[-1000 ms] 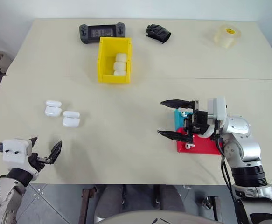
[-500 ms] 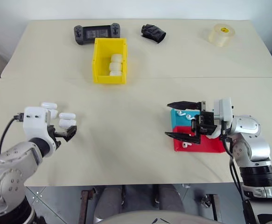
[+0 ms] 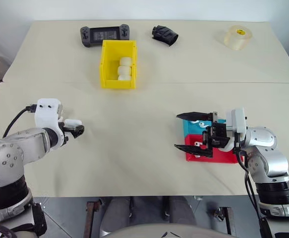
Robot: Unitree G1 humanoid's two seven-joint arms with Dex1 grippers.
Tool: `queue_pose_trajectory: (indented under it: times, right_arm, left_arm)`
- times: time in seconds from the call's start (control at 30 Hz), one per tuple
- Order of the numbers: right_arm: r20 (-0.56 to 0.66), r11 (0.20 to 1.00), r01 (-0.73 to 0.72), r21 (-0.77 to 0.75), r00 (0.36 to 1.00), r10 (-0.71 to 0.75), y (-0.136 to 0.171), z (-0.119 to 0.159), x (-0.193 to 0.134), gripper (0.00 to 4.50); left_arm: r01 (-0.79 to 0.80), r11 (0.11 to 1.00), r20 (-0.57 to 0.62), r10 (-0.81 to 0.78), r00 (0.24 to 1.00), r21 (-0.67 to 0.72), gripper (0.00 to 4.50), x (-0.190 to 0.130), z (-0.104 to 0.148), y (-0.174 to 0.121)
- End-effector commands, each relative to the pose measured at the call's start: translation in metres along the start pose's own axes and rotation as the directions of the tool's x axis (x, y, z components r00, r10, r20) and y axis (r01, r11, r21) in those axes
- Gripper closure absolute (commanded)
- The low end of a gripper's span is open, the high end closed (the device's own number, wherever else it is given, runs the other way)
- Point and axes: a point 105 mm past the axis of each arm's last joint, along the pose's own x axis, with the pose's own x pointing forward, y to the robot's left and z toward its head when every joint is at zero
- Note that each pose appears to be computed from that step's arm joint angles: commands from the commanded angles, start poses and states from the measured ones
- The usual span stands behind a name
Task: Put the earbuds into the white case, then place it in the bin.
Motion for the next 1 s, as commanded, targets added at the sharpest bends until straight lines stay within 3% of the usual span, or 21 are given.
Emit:
queue_pose_trajectory:
  times: [0.03, 0.43, 0.9, 1.0]
  right_arm:
    - [0.036, 1.0, 0.0, -0.022, 0.999, 0.001, 0.004, 0.01, 0.004, 0.0]
    - [0.048, 0.999, 0.021, -0.024, 0.999, -0.02, 0.004, 0.011, 0.006, 0.0]
    - [0.054, 0.999, 0.04, -0.017, 0.998, -0.039, 0.005, 0.01, 0.006, 0.0]
    - [0.055, 0.999, 0.043, -0.014, 0.998, -0.042, 0.006, 0.009, 0.006, 0.0]
  left_arm:
    - [-0.009, 1.0, -0.003, 0.009, 1.0, 0.011, 0.04, -0.003, 0.003, 0.0]
    - [-0.049, 0.999, -0.093, 0.049, 0.994, 0.003, 0.04, -0.006, -0.013, 0.006]
    - [-0.078, 0.997, -0.107, 0.075, 0.991, -0.028, 0.04, -0.001, -0.016, 0.002]
    - [-0.079, 0.996, -0.104, 0.075, 0.992, -0.029, 0.68, 0.001, -0.015, 0.001]
